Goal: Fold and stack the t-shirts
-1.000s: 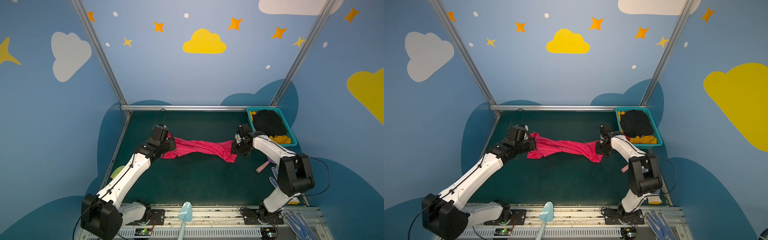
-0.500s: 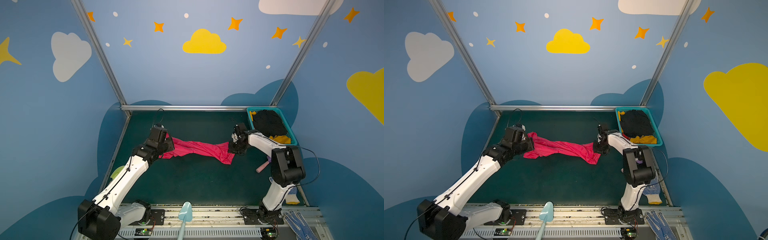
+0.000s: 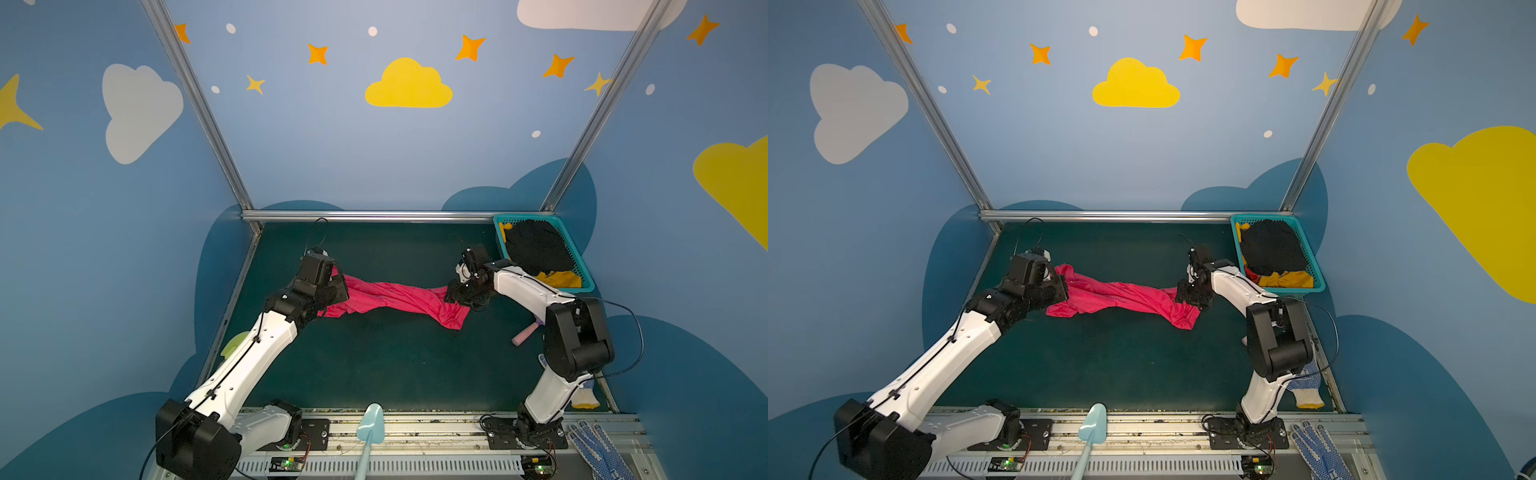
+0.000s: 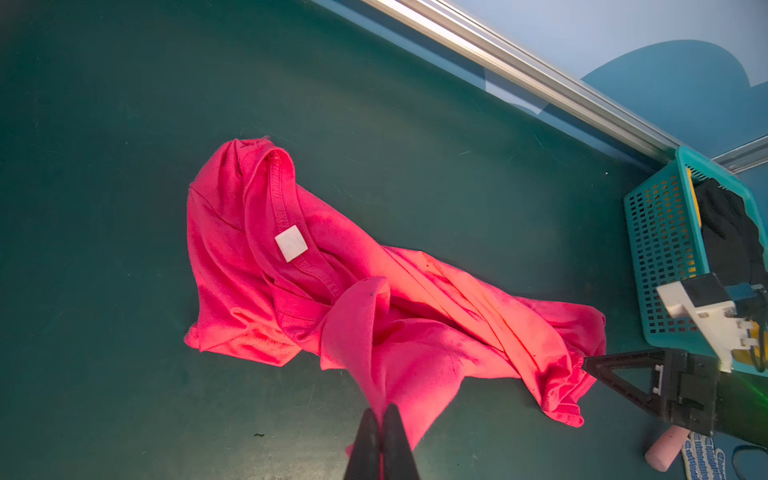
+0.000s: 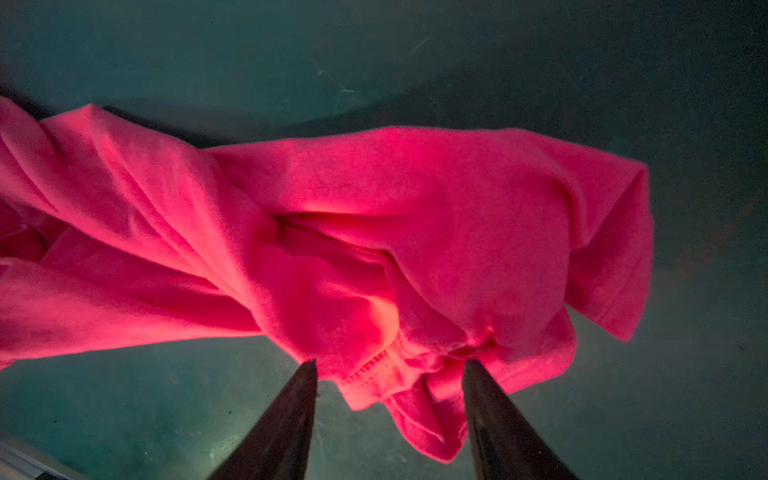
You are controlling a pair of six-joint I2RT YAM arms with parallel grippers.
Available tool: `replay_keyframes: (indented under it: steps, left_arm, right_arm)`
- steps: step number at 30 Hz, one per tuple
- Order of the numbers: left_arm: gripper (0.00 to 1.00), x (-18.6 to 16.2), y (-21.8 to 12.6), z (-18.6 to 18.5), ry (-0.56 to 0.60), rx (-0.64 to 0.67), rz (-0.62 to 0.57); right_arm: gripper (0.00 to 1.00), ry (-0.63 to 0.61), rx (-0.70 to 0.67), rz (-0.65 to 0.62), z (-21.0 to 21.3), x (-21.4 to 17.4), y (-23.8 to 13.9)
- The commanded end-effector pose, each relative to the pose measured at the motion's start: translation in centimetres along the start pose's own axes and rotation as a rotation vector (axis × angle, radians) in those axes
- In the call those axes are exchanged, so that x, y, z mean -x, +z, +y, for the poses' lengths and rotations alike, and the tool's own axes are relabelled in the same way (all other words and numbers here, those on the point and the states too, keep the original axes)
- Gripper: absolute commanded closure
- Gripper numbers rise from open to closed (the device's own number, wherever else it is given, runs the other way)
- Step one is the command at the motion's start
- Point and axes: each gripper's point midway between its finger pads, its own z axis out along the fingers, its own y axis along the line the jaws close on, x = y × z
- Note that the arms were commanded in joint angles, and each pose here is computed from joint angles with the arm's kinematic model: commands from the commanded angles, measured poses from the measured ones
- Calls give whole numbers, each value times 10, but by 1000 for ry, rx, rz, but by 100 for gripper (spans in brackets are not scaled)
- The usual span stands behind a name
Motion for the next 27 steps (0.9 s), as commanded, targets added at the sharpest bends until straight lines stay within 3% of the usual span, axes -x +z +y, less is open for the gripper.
replay_keyframes:
  steps: [1,11,19,22,25,27]
  left_arm:
    - [95,2,-4,3,-8,8,-13]
    - [95,0,-2,3,-12,8,-6]
    - [95,0,-3,3,-12,6,-6]
    - [95,0,-4,3,-12,8,-9]
    - [95,1,-5,4,-12,12,-13]
    - [95,3,-7,5,-14,12,-22]
  right_arm:
    - [42,1,-29,-28,2,3,-13]
    - [61,6,-48,5,1,-3,-3]
    - [59,32,-78,42,-6,-4,16]
    - [63,26,-65,31,-3,0,17]
    - [73,22,-55,14,0,5,15]
    - [95,20,-52,11,1,6,14]
